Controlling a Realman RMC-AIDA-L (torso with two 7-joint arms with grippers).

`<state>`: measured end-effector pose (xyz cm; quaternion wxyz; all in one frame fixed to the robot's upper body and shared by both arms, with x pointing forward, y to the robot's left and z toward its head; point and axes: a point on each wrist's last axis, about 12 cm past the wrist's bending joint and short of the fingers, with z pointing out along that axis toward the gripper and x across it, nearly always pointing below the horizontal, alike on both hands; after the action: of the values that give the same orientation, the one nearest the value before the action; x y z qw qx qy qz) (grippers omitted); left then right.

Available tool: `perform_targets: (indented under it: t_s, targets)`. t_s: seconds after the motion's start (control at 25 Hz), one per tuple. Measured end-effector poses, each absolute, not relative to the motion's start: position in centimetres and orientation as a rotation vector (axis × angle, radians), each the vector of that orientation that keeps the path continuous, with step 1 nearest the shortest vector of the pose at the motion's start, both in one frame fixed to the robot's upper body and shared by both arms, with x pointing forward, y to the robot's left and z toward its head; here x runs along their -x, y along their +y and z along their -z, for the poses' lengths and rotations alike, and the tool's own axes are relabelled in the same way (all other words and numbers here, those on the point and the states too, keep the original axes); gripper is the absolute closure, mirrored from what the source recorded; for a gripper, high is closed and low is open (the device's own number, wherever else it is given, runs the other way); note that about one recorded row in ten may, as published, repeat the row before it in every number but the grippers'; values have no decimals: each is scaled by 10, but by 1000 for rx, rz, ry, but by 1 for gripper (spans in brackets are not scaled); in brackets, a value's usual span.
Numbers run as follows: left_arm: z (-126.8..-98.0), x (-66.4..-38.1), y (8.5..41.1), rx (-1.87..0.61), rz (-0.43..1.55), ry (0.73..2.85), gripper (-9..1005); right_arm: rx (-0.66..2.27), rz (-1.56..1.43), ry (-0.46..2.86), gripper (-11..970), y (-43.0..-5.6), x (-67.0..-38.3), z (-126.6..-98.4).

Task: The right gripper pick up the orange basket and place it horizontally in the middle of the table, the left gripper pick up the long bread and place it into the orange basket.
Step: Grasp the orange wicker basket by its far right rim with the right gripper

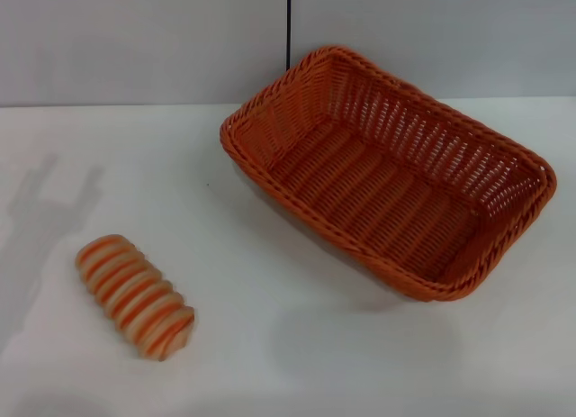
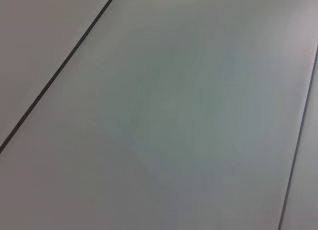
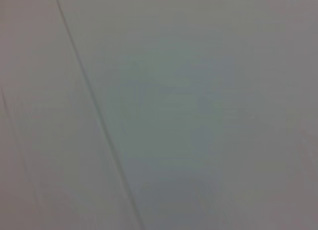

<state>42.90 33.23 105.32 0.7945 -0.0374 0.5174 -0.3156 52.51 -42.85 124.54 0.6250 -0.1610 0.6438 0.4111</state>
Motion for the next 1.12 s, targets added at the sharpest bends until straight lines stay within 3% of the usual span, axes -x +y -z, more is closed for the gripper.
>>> perform_targets:
  t_s: [0.12, 0.44, 0.72, 1.12]
  targets:
    - [-1053, -426, 333, 74, 674, 1115, 201, 560, -867, 1799, 467, -411, -549, -1262]
    - [-1050, -425, 331, 78, 675, 1126, 200, 867, -745, 2111, 467, -371, -580, -1262]
    - [-1048, -422, 329, 86, 682, 1138, 200, 1038, -652, 2291, 467, -335, -607, -1241]
    - [-1045, -419, 330, 101, 676, 1155, 201, 1042, -617, 2359, 468, -322, -621, -1208]
